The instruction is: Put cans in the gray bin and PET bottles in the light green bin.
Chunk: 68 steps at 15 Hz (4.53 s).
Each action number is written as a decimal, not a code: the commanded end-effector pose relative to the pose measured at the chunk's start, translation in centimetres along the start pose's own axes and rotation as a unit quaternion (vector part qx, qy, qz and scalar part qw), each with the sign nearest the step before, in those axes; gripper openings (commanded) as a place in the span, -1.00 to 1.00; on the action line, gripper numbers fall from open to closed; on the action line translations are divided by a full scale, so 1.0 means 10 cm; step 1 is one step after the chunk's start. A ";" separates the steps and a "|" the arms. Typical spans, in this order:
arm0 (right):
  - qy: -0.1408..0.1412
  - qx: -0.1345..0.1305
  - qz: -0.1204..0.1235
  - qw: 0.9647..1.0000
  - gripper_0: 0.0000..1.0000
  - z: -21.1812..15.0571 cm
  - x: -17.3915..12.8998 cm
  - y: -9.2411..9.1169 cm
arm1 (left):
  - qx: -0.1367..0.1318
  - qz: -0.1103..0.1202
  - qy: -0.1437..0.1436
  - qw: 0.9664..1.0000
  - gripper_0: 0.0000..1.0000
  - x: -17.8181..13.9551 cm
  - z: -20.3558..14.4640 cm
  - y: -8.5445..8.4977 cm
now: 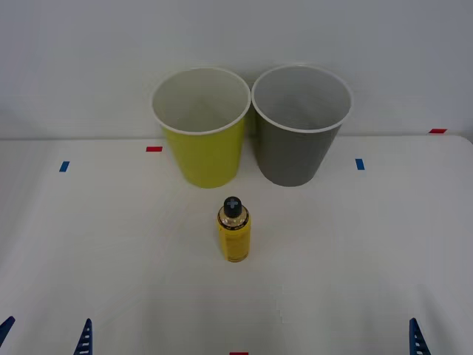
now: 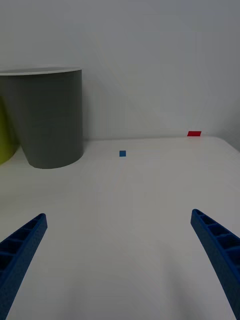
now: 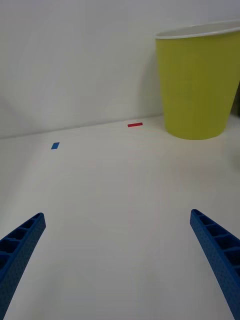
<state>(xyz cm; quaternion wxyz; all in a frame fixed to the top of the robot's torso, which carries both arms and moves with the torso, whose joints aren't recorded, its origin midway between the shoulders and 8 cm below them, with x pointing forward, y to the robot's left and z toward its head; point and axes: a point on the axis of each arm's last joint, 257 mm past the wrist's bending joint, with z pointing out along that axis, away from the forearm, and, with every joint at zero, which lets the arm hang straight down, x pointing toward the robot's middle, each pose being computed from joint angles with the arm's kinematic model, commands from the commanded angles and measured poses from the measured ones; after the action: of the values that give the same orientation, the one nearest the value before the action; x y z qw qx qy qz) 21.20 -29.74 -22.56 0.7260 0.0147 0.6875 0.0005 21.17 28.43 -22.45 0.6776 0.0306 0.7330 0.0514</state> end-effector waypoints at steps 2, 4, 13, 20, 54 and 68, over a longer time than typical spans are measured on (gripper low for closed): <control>0.000 0.000 0.000 1.000 1.00 0.00 0.00 0.00 | 0.000 0.000 0.000 1.000 1.00 0.00 0.00 0.00; 0.000 0.000 0.000 1.000 1.00 0.00 0.00 0.00 | 0.000 0.000 0.000 1.000 1.00 0.00 0.00 0.00; 0.000 0.000 0.000 1.000 1.00 0.00 0.00 0.00 | 0.000 0.000 0.000 1.000 1.00 0.00 0.00 0.00; 0.000 0.000 0.000 1.000 1.00 0.00 0.00 0.00 | 0.000 0.000 0.000 1.000 1.00 0.00 0.00 0.00; 0.000 0.000 0.000 1.000 1.00 0.00 0.00 0.00 | 0.404 0.063 -0.110 0.906 1.00 0.01 1.37 -1.88; 0.000 0.000 0.000 1.000 1.00 0.00 0.00 0.00 | 0.432 0.022 -0.107 0.895 1.00 -0.28 1.82 -2.58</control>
<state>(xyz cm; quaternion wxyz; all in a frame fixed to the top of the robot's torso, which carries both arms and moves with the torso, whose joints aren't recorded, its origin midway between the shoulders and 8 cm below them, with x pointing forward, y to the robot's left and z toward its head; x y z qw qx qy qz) 21.21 -29.74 -22.56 0.7260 0.0147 0.6875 0.0005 39.84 3.45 -24.37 0.6706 0.3399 0.6066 -0.2584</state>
